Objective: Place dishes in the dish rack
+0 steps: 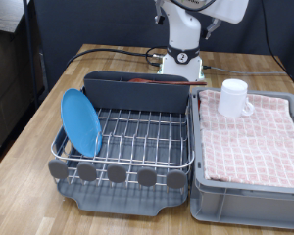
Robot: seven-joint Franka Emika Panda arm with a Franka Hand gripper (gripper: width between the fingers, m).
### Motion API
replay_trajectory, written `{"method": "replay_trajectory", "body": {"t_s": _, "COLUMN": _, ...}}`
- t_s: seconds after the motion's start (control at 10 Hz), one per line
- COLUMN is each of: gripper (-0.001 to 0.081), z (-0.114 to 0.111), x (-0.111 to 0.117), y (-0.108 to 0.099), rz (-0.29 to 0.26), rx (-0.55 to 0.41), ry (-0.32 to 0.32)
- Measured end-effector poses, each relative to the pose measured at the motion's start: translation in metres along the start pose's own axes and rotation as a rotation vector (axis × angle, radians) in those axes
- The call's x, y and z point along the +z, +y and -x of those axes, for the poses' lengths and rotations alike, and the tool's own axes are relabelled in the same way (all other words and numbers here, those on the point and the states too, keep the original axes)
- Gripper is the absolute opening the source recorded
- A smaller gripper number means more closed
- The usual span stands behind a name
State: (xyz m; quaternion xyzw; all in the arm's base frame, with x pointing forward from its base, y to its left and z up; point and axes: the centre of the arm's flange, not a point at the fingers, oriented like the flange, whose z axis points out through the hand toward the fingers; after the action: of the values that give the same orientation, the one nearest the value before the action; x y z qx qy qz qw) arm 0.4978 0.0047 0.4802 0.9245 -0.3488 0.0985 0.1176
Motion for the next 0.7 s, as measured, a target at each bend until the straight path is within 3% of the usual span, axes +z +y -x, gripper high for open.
{"method": "replay_trajectory", "body": {"t_s": 0.2, "gripper": 0.0803, "z": 0.003, "x": -0.006, "y": -0.003, "rz": 0.006, "rx": -0.036, "ry": -0.016}}
{"method": "replay_trajectory", "body": {"t_s": 0.3, "gripper": 0.0803, "z": 0.010, "x": -0.015, "y": -0.010, "rz": -0.023, "rx": -0.063, "ry": -0.045}}
{"method": "replay_trajectory", "body": {"t_s": 0.5, "gripper": 0.0803, "z": 0.032, "x": -0.037, "y": -0.024, "rz": -0.069, "rx": -0.091, "ry": -0.094}}
{"method": "replay_trajectory", "body": {"t_s": 0.7, "gripper": 0.0803, "z": 0.058, "x": -0.056, "y": -0.037, "rz": -0.085, "rx": -0.093, "ry": -0.103}}
